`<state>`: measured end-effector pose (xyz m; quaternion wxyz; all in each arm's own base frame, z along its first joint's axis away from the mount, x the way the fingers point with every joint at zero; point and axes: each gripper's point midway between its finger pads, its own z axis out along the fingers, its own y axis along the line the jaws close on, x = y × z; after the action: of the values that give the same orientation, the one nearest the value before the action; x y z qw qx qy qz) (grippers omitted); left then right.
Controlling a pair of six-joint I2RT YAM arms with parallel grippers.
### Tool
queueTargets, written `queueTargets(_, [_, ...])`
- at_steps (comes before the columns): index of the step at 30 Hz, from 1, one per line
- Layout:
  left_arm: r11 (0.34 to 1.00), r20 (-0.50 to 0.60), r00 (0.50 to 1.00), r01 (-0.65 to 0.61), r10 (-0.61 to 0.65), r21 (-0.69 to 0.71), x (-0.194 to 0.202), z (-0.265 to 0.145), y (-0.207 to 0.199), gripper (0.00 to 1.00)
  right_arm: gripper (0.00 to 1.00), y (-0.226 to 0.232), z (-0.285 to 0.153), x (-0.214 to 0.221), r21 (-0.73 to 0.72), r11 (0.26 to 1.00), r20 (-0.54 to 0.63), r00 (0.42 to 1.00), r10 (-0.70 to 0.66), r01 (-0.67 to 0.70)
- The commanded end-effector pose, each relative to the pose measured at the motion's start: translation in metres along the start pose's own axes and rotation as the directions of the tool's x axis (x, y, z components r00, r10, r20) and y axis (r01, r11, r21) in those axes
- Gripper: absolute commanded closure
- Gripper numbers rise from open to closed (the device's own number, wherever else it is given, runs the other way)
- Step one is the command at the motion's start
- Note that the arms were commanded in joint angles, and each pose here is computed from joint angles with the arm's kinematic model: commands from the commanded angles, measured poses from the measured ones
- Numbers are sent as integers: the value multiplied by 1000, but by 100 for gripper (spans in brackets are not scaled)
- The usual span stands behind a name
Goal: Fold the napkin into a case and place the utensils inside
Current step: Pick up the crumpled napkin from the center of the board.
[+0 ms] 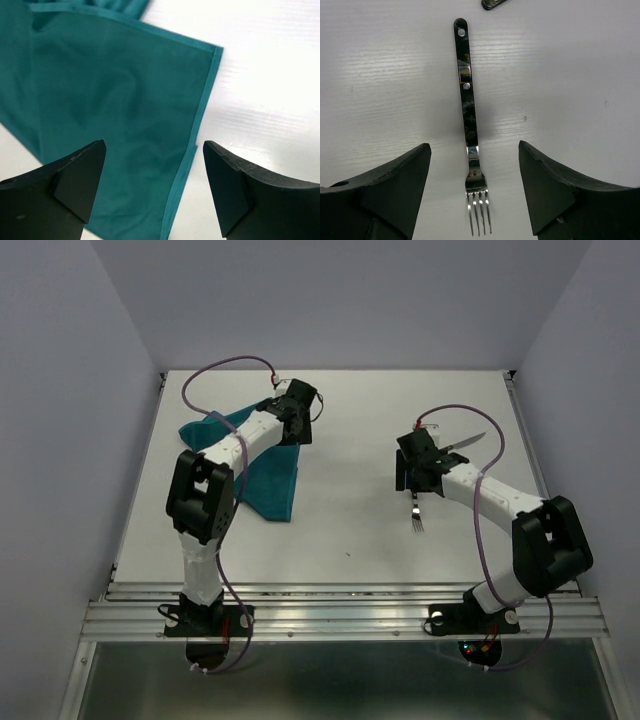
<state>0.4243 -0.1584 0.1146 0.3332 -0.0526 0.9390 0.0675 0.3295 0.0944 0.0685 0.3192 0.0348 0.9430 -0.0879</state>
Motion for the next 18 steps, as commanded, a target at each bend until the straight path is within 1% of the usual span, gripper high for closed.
queueTargets(1, [999, 10, 1000, -20, 20, -37, -14, 8, -15, 10, 23, -3, -27, -26, -38, 997, 71, 996, 63, -60])
queueTargets(4, [999, 5, 1000, -28, 28, -38, -19, 23, -28, 12, 23, -6, -40, -30, -57, 996, 86, 993, 80, -75])
queueTargets(5, [999, 19, 1000, -20, 21, -30, -26, 23, -33, 13, 23, -7, -43, -30, -62, 995, 92, 992, 85, -79])
queueTargets(6, [999, 6, 1000, -29, 30, -38, -22, 33, -36, 14, 23, -9, -48, -31, -67, 994, 98, 991, 91, -84])
queueTargets(8, [999, 14, 999, -30, 30, -37, -27, 38, -42, 15, 23, -9, -52, -31, -78, 993, 102, 990, 96, -88])
queueTargets(9, [998, -1, 999, -39, 39, -47, -22, 47, -45, 15, 23, -10, -56, -31, -86, 992, 107, 989, 100, -91])
queueTargets(11, [998, 9, 999, -36, 36, -45, -29, 52, -50, 15, 23, -9, -59, -31, -101, 990, 108, 988, 106, -96])
queueTargets(12, [998, -5, 999, -46, 46, -54, -24, 61, -52, 15, 23, -10, -61, -30, -105, 990, 109, 988, 108, -96])
queueTargets(13, [998, 4, 999, -39, 40, -51, -29, 62, -55, 15, 23, -10, -61, -29, -107, 989, 106, 988, 110, -99])
queueTargets(18, [994, -1, 998, -55, 55, -97, -27, 81, -57, 16, 23, -10, -59, -22, -106, 989, 91, 990, 112, -102])
